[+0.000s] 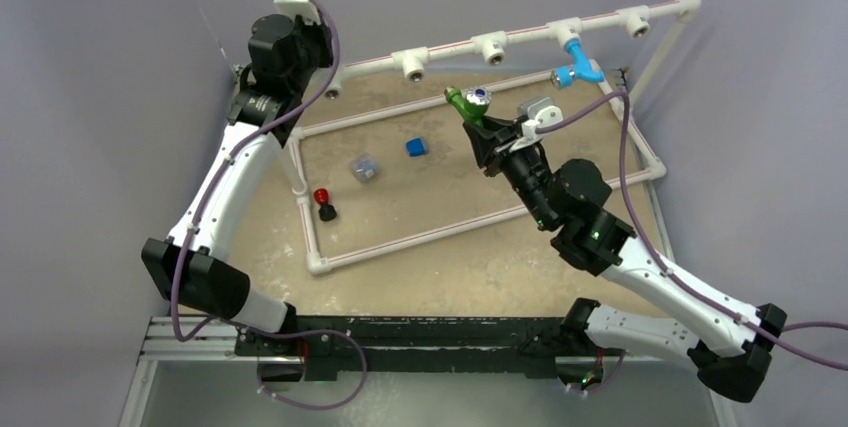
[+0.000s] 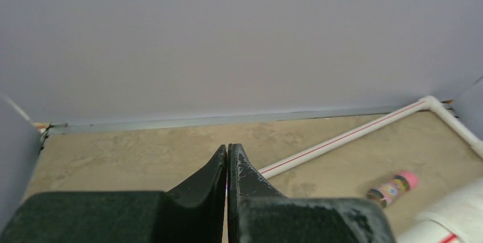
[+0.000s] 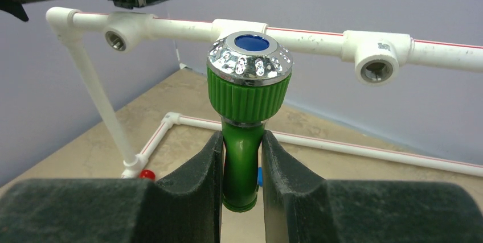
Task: Install the water faucets
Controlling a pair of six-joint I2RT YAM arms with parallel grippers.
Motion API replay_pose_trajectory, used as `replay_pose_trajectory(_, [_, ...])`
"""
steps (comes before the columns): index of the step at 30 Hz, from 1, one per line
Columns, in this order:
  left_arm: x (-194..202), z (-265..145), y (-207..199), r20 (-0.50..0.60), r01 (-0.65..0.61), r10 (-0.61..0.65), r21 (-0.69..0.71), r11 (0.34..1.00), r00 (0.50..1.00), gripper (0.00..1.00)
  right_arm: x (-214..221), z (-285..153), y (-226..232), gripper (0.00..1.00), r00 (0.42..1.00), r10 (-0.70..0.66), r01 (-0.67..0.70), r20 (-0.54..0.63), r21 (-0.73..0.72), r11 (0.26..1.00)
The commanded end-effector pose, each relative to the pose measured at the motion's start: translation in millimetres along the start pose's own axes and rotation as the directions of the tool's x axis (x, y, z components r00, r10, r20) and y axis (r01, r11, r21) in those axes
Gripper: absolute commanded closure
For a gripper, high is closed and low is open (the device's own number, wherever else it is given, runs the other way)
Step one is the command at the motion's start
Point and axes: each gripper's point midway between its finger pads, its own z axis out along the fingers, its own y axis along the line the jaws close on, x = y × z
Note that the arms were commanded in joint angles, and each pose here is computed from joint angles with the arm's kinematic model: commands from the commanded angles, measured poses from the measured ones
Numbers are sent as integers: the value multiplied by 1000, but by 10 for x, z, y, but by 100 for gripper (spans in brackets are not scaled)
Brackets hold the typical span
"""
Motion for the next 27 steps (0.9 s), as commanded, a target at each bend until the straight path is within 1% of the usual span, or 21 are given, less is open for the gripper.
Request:
replay_pose_trajectory(1, [-149, 40, 297, 103, -56, 73, -160, 986, 992, 100, -210, 109, -45, 100, 995, -27, 23, 91, 41, 999])
replay_pose_trajectory(4, [-65, 57, 395, 95, -74, 96, -207, 975, 991, 100, -231, 146, -26, 100, 995, -27, 23, 101, 36, 999])
replay_pose_trajectory(7, [-29, 81, 417, 108, -77, 102, -218, 973, 989, 100, -248, 199, 6, 100, 994, -23, 20, 105, 29, 999])
replay_pose_trajectory(17, [349, 158, 481, 30, -84, 94, -238, 968, 995, 100, -180, 420, 117, 100, 996, 0, -1, 87, 14, 1000])
replay_pose_trajectory(21, [545, 176, 530, -20, -107, 106, -252, 962, 994, 100, -178, 506, 140, 100, 995, 5, -6, 95, 18, 1000])
replay_pose_trajectory(27, [762, 151, 581, -64, -119, 106, -266, 957, 992, 100, -172, 586, 163, 100, 994, -1, -2, 105, 23, 1000])
